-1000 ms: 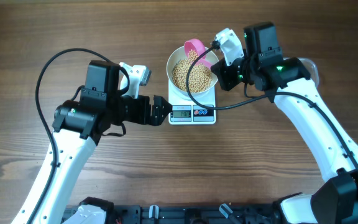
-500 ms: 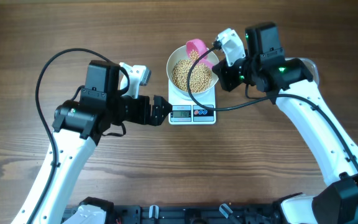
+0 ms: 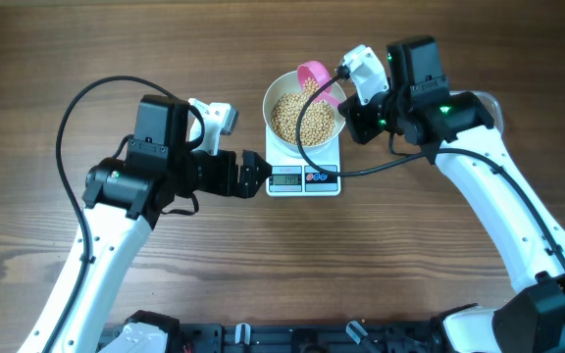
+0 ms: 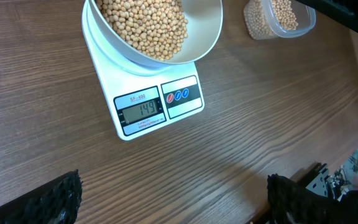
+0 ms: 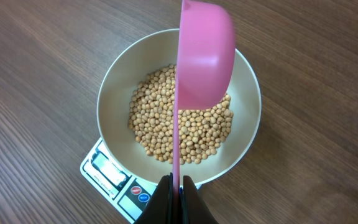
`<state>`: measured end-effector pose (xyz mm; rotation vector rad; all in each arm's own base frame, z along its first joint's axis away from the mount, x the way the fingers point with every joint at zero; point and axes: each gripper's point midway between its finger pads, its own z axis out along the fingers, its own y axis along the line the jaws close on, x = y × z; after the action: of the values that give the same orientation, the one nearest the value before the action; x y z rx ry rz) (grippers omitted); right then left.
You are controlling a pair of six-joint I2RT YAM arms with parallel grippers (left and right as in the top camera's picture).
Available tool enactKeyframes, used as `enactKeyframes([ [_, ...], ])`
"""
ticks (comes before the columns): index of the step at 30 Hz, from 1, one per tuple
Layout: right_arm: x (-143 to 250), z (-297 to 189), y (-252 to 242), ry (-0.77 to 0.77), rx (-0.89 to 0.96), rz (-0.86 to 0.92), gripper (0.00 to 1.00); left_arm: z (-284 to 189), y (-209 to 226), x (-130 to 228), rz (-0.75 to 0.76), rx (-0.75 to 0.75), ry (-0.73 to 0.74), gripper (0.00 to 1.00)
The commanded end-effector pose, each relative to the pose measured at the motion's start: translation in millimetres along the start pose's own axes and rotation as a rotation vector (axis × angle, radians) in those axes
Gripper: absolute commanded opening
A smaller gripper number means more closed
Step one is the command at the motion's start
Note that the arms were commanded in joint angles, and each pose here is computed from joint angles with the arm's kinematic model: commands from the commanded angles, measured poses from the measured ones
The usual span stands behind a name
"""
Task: Scoop item into bowl and weigh 150g on scale
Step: 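Tilt the scoop slightly to trickle soybeans into the bowl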
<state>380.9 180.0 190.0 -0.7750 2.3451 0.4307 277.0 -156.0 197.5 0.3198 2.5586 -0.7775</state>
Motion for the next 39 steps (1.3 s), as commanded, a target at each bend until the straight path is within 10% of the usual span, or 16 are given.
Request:
enactKeyframes([
  [1, -10, -10, 0, -0.032, 0.017, -0.033, 0.04, -5, -1, -8, 0.007, -0.003, -0.025, 1.0],
  [39, -6, -10, 5, -0.016, -0.01, -0.103, 0.04, -5, -1, -8, 0.007, -0.003, -0.025, 1.0],
])
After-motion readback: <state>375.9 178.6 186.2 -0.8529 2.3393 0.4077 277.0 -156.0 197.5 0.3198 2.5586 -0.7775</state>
